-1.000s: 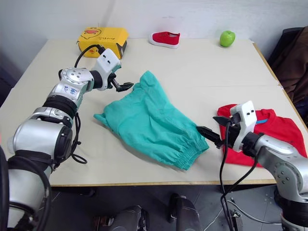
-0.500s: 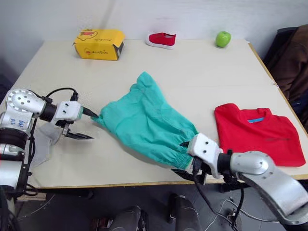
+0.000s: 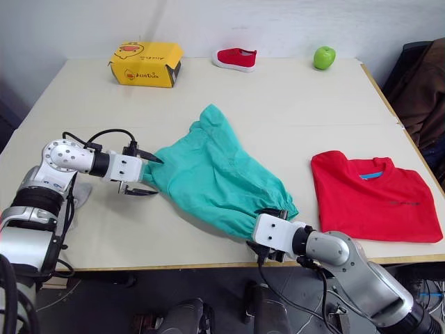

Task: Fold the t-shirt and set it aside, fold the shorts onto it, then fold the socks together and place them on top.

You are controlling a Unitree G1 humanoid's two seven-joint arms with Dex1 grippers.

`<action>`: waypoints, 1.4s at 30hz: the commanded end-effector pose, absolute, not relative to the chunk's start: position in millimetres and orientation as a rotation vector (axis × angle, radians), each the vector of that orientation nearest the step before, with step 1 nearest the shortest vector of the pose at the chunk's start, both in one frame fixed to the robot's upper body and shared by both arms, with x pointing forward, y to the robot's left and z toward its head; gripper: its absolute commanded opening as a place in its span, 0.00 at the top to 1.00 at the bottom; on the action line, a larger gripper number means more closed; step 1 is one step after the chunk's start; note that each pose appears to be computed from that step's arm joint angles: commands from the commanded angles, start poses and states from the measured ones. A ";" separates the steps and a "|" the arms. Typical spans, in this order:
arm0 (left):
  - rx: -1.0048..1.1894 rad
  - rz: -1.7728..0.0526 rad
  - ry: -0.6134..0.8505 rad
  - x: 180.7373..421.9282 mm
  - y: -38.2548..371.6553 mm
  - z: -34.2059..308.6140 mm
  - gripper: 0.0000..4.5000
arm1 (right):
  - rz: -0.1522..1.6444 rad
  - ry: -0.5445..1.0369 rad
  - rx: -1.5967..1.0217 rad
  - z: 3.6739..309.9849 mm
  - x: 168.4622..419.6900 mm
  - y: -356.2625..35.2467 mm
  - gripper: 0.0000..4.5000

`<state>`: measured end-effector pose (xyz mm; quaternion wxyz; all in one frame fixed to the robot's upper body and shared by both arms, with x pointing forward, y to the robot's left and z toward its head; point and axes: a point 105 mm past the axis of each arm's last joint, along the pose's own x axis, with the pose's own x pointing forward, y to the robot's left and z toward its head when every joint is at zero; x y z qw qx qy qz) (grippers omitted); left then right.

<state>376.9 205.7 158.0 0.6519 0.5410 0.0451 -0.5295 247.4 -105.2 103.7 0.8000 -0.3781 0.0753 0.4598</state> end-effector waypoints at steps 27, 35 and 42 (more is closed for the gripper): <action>0.747 -1.500 0.427 218.9 172.9 109.6 1.00 | 1.268 -0.116 -1.225 121.9 286.3 -166.2 0.99; 0.737 -1.238 0.458 233.5 182.3 95.6 0.95 | 1.282 -0.109 -1.242 116.1 292.5 -176.5 0.82; 0.584 -1.335 0.481 219.3 189.9 123.8 0.52 | 1.227 -0.082 -1.134 145.9 278.6 -190.1 0.32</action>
